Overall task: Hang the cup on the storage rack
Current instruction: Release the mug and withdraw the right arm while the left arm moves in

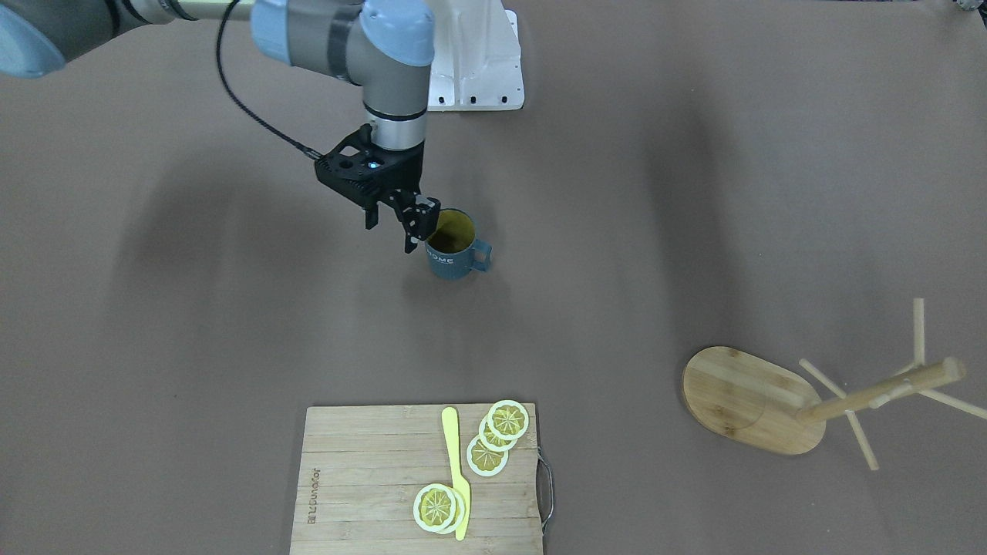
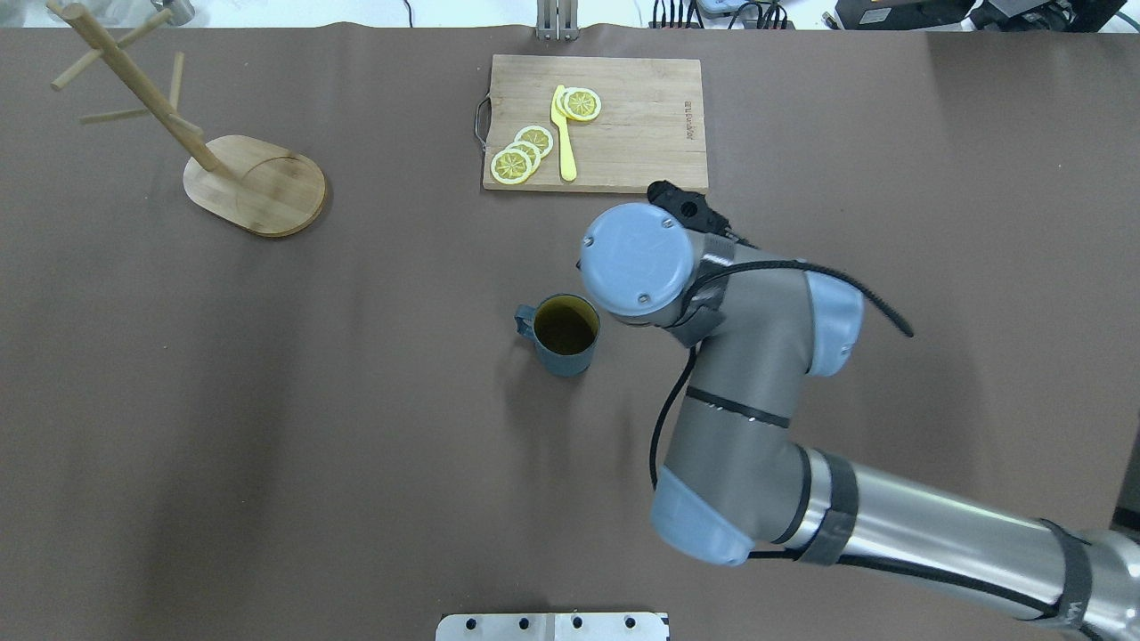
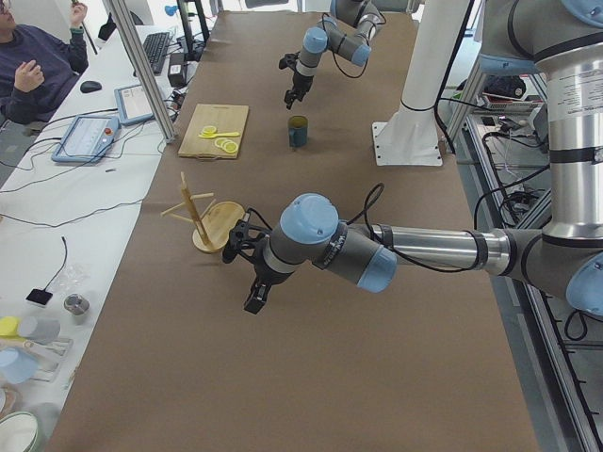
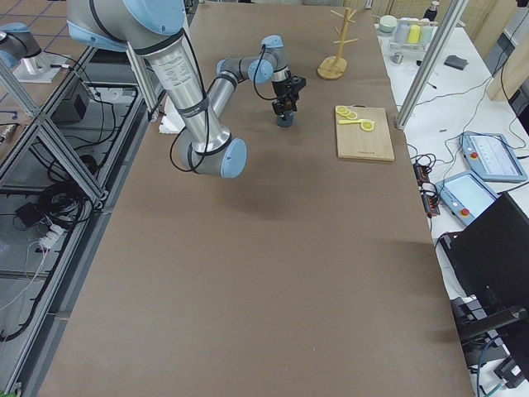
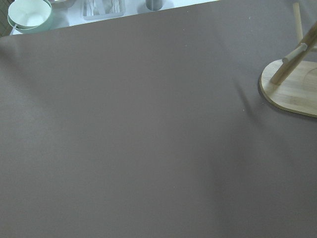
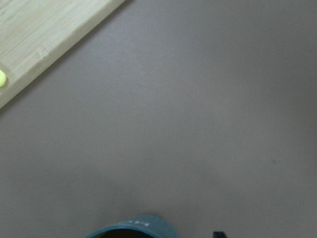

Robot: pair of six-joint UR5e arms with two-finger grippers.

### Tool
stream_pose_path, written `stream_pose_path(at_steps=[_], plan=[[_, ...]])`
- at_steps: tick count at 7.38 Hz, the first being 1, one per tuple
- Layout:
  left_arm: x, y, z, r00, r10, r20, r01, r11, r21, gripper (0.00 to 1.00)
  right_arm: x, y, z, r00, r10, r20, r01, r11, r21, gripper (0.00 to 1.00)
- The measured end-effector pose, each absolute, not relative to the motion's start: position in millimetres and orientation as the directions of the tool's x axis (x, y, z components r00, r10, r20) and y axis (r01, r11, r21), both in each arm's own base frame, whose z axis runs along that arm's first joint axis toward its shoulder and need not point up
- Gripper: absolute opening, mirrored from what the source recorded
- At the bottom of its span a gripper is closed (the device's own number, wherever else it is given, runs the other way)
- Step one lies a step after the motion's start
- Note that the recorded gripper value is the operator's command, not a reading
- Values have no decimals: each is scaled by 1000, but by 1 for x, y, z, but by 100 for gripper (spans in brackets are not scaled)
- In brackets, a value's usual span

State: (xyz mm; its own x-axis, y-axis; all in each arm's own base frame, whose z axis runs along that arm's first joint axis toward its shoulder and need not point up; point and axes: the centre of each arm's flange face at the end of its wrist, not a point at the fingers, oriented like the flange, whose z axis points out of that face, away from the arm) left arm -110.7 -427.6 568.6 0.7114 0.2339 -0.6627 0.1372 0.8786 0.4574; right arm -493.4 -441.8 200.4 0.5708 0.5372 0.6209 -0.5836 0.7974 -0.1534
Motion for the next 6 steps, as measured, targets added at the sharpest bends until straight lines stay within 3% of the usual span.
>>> stream_pose_path(at_steps=[3, 6], plan=[[-54, -449, 518, 638, 393, -662, 115, 802, 587, 99, -334, -528, 258, 706, 283, 649, -333, 942, -49, 100], [54, -447, 474, 502, 468, -727, 172, 770, 615, 98, -174, -565, 363, 778, 35, 627, -101, 992, 70, 100]])
